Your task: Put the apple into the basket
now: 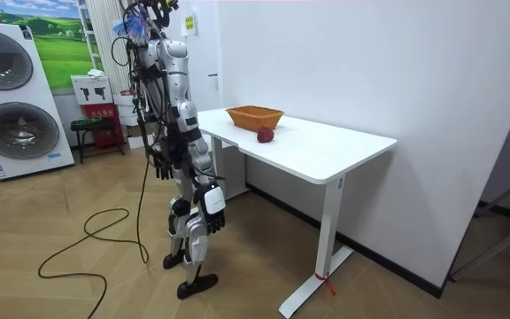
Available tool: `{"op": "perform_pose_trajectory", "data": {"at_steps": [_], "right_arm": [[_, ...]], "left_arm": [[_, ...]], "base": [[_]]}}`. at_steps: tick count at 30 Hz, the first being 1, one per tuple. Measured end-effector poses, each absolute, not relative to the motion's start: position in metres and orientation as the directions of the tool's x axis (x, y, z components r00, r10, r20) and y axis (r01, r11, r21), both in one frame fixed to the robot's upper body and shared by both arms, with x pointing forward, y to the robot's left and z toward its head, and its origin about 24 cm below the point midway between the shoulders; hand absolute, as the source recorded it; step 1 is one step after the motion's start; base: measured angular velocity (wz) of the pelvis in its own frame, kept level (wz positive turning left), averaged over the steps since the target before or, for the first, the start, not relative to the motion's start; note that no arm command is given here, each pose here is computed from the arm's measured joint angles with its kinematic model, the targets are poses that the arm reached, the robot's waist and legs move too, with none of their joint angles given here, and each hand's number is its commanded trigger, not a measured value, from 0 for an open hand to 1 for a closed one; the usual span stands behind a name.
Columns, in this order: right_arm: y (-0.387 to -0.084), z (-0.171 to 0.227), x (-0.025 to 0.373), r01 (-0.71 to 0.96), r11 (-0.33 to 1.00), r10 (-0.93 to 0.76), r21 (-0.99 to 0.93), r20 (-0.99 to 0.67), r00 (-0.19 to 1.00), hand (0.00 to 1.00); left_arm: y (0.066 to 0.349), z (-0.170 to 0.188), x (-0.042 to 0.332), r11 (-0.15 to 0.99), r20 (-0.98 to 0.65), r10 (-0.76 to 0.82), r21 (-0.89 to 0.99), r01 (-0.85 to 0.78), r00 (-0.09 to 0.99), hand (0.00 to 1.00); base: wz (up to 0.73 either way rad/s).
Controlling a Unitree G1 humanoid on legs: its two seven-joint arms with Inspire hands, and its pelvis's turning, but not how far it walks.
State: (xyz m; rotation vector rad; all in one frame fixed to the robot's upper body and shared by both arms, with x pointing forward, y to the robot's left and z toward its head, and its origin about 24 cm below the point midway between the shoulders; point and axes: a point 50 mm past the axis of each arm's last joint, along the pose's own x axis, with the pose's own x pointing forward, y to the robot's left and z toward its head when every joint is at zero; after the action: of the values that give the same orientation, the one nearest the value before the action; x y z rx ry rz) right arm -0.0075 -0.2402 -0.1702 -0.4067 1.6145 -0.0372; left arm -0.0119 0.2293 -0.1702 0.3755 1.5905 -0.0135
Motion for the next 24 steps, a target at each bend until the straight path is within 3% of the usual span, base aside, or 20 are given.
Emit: {"op": "perform_pose_trajectory", "data": {"at_steps": [7, 9, 12, 14, 15, 17, 22, 24], "right_arm": [[-0.24, -0.17, -0.009, -0.156, 0.948, -0.286, -0.277, -0.958, -0.038, 0.0], [-0.241, -0.17, -0.009, -0.07, 0.954, -0.295, -0.292, -0.955, -0.04, 0.0], [-0.245, -0.169, -0.008, 0.234, 0.918, -0.317, -0.321, -0.947, -0.053, 0.0], [-0.249, -0.167, 0.001, 0.514, 0.798, -0.339, -0.315, -0.939, -0.049, 0.0], [-0.251, -0.166, 0.004, 0.572, 0.761, -0.345, -0.307, -0.937, -0.043, 0.0], [-0.262, -0.161, 0.017, 0.803, 0.543, -0.376, -0.247, -0.926, -0.031, 0.0], [-0.297, -0.139, 0.045, 0.996, 0.049, -0.481, -0.068, -0.876, -0.036, 0.0], [-0.308, -0.13, 0.05, 0.998, -0.05, -0.521, -0.031, -0.852, -0.053, 0.0]], "left_arm": [[0.229, -0.17, -0.01, 0.943, -0.974, 0.228, 0.223, 0.247, 0.007, 0.0], [0.229, -0.17, -0.01, 0.946, -0.974, 0.226, 0.222, 0.238, 0.008, 0.0], [0.23, -0.17, -0.012, 0.95, -0.973, 0.23, 0.225, 0.218, 0.002, 0.0], [0.231, -0.17, -0.016, 0.953, -0.972, 0.233, 0.23, 0.199, 0.004, 0.0], [0.231, -0.17, -0.016, 0.953, -0.972, 0.235, 0.232, 0.196, 0.006, 0.0], [0.236, -0.168, -0.021, 0.959, -0.968, 0.249, 0.248, 0.139, 0.011, 0.0], [0.254, -0.162, -0.029, 0.944, -0.945, 0.324, 0.326, 0.046, 0.039, 0.0], [0.259, -0.161, -0.027, 0.937, -0.937, 0.346, 0.348, 0.034, 0.055, 0.0]], "base": [[0.0], [0.0], [-0.03], [-0.07], [0.0], [0.05], [0.0], [0.0]]}}
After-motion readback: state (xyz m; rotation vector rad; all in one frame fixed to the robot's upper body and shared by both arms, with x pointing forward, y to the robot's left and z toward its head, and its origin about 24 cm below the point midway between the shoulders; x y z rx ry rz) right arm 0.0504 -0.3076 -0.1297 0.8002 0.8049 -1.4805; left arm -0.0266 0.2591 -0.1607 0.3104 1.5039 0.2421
